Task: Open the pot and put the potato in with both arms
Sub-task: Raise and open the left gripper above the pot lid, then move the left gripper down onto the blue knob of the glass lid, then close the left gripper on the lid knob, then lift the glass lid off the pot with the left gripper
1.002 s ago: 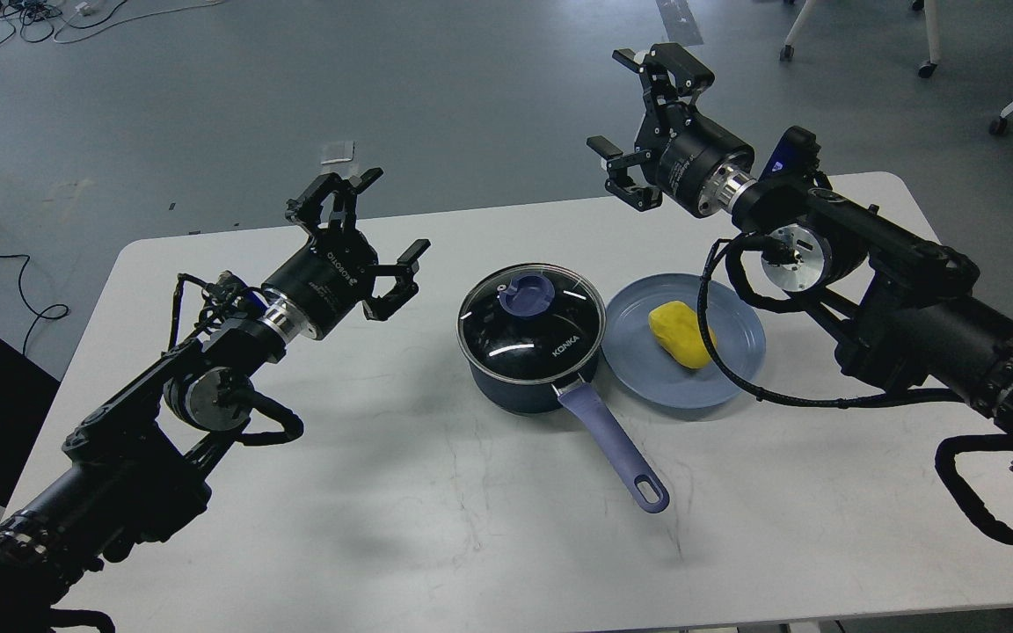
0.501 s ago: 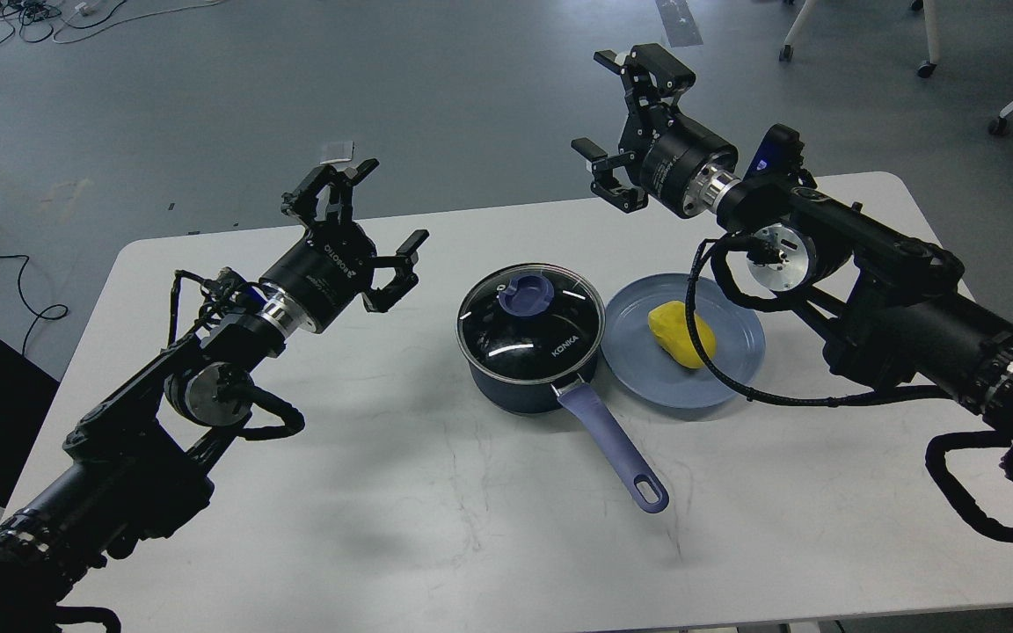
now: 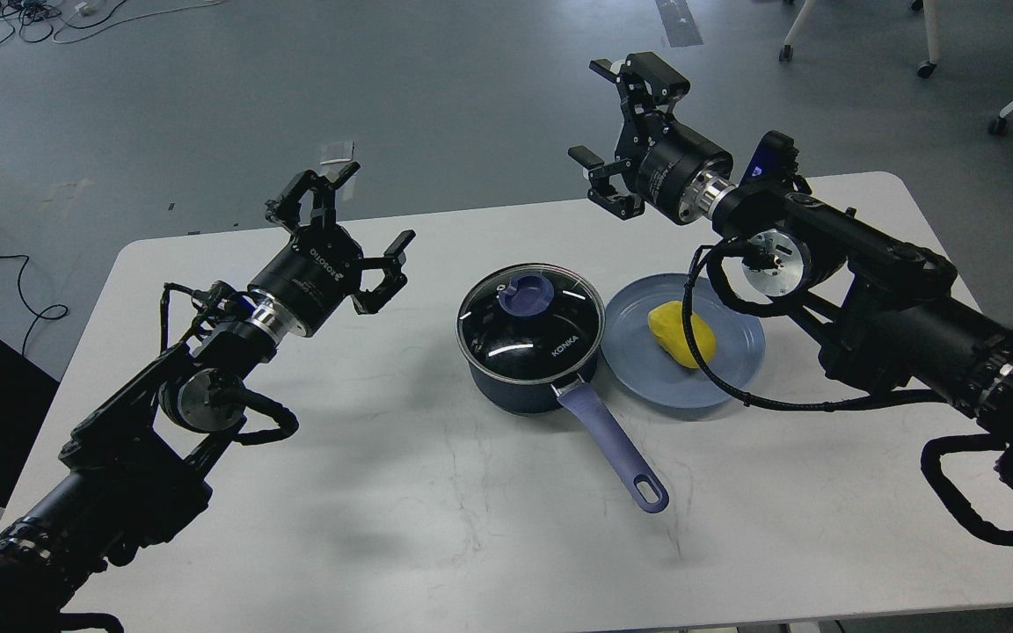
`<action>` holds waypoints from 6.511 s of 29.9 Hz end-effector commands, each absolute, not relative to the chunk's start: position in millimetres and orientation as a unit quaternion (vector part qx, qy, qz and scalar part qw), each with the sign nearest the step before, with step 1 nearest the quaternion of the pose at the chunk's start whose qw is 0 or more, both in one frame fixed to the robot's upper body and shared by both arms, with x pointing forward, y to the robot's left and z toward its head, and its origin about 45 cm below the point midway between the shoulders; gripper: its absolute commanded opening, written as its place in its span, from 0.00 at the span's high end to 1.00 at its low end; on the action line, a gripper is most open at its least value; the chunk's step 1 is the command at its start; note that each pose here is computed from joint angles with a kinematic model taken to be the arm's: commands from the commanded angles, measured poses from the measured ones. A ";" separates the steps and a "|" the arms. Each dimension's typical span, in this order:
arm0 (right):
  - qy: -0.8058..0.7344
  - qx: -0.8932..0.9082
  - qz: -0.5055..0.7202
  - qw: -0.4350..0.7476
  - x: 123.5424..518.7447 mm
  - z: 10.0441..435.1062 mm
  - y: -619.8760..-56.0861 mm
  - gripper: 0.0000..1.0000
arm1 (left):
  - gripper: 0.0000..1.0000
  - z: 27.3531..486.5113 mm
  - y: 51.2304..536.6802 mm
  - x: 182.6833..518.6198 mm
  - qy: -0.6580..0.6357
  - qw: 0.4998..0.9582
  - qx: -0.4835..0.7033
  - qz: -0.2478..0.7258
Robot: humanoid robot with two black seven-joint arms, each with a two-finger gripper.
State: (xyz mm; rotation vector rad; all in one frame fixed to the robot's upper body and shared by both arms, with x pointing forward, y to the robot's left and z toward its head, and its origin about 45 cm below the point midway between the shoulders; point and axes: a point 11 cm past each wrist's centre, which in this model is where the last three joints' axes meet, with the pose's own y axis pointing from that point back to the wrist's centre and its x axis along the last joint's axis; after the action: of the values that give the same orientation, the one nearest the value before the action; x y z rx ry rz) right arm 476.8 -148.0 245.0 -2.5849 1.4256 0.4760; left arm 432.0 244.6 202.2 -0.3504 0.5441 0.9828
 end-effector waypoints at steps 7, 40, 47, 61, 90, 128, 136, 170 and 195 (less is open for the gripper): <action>0.473 -0.863 0.162 0.075 474.3 241.2 -150.9 0.00 | 0.01 213.3 245.0 439.8 0.246 0.837 -0.162 0.461; 0.496 -0.839 0.200 0.100 466.9 221.4 -198.2 0.00 | 0.02 275.6 159.2 446.6 -0.237 0.893 0.067 0.377; 0.526 -0.822 0.185 0.111 474.6 234.4 -232.6 0.00 | 0.02 255.0 111.6 406.0 -0.524 0.802 0.143 0.249; 0.549 -0.807 0.185 0.113 475.4 233.5 -250.1 0.00 | 0.02 215.3 113.9 393.7 -0.640 0.725 0.190 0.168; 0.554 -0.804 0.184 0.112 475.9 232.8 -252.1 0.00 | 0.03 209.4 107.1 389.4 -0.706 0.674 0.185 0.117; 0.568 -0.798 0.172 0.100 475.9 234.4 -272.6 0.00 | 0.02 159.4 121.8 396.0 -0.665 0.696 0.247 0.107; 0.570 -0.797 0.173 0.099 475.7 233.7 -273.9 0.00 | 0.02 150.4 125.6 400.7 -0.659 0.696 0.266 0.109; 0.575 -0.793 0.178 0.095 470.9 223.7 -278.1 0.00 | 0.35 151.6 133.4 407.0 -0.658 0.691 0.276 0.116; 0.580 -0.788 0.186 0.089 464.8 211.6 -281.5 0.00 | 0.35 199.7 149.6 407.5 -0.682 0.680 0.246 0.110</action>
State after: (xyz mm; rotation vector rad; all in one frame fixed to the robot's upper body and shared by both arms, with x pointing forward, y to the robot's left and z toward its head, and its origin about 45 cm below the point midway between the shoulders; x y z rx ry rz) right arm 464.8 -281.6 211.6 -2.3446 1.7242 0.5553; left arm 403.4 143.0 194.9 0.5403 -1.5216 0.2393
